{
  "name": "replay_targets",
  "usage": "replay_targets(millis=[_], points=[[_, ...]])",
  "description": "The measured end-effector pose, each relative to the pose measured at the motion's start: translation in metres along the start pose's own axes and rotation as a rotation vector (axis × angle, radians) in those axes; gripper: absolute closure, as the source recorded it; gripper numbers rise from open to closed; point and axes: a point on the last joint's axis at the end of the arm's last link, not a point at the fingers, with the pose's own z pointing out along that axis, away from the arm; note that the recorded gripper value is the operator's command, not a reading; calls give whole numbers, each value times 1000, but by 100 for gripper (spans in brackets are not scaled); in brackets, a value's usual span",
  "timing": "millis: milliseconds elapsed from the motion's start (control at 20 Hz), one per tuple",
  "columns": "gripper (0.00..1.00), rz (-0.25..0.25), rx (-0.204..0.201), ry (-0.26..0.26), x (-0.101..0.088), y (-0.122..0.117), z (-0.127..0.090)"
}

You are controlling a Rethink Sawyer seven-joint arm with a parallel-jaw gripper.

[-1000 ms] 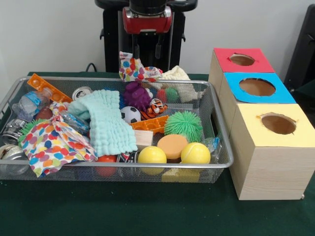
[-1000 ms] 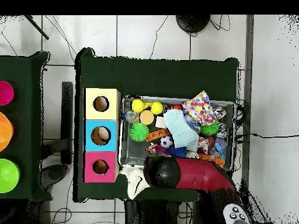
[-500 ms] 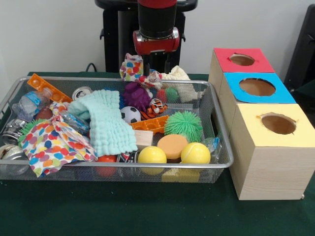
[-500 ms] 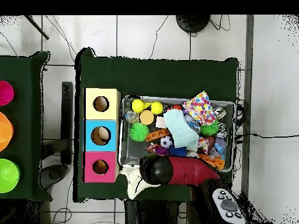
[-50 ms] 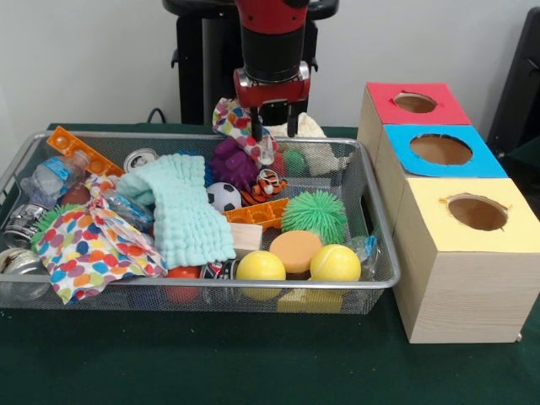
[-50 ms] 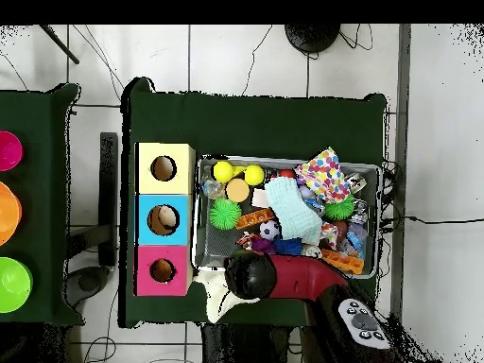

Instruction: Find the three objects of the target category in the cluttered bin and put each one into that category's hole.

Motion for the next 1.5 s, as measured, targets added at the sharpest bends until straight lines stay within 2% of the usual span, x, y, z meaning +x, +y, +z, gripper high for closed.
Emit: replay_targets(millis=[300,550,800,950,1200,1250,1500], points=[[0,-1,2,-4,-1,0,-1],[0,-12,28,13,-8,5,-39],[0,-13,31,81,-10,19,-84],[0,-6,32,92,-11,20,-98],[0,2,43,77,-21,16,-115],[0,2,52,59,-30,13,-120],[0,0,63,30,-50,7,-123]])
